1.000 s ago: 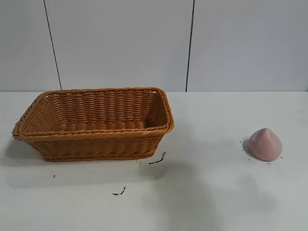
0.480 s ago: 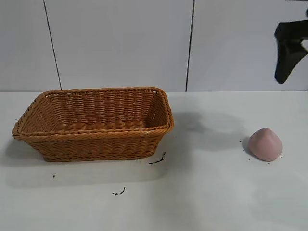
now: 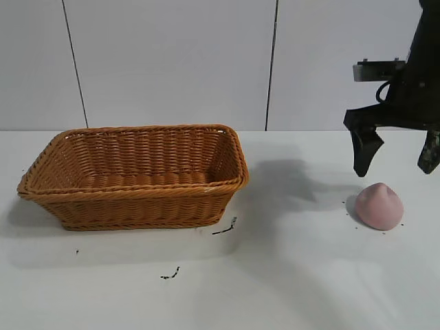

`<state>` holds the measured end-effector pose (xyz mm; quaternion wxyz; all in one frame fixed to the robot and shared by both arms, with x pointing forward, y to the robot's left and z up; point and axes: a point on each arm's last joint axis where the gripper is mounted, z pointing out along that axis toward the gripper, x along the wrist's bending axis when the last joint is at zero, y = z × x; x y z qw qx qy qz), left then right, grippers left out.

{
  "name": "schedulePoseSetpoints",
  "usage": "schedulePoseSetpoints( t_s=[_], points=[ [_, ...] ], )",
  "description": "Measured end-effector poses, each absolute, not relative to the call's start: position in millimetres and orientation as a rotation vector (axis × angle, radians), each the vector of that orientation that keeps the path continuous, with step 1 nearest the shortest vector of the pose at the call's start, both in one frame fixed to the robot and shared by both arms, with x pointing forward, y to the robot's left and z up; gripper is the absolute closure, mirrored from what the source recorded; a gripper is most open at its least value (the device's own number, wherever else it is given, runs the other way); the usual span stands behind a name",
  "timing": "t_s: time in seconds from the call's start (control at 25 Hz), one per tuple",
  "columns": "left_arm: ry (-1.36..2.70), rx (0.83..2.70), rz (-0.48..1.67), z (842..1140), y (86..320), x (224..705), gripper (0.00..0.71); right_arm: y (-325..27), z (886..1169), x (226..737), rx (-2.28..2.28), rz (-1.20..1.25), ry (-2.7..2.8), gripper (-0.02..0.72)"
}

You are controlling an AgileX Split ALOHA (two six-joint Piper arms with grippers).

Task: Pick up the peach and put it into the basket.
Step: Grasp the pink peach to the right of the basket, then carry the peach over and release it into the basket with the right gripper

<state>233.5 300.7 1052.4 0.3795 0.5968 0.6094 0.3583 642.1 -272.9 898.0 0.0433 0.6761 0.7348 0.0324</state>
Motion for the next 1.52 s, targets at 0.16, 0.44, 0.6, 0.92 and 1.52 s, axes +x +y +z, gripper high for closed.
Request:
schedulePoseSetpoints(
  t_s=[0.16,0.44,0.6,0.92,1.52],
  points=[
    [1.556,1.524,0.915,1052.4,300.7,233.5,0.017,-272.8,889.2,642.4,2.077,0.082,2.256,0.049],
    [1.556,1.524,0.915,1052.4,300.7,233.5,0.017,-272.7,888.7,639.7,2.097,0.049,2.271,0.491],
    [1.556,1.524,0.915,1052.4,300.7,233.5,0.017,-272.6,898.4,642.0,2.089,0.069,2.261,0.716],
    [1.556,1.524,0.915,1052.4,300.7,233.5,0.017,-270.9,1000.6,655.2,2.025,0.247,2.172,0.716],
    [1.556,1.524,0.915,1052.4,300.7,233.5,0.017,-177.5,1108.8,672.6,1.688,0.569,2.22,0.716]
  ],
)
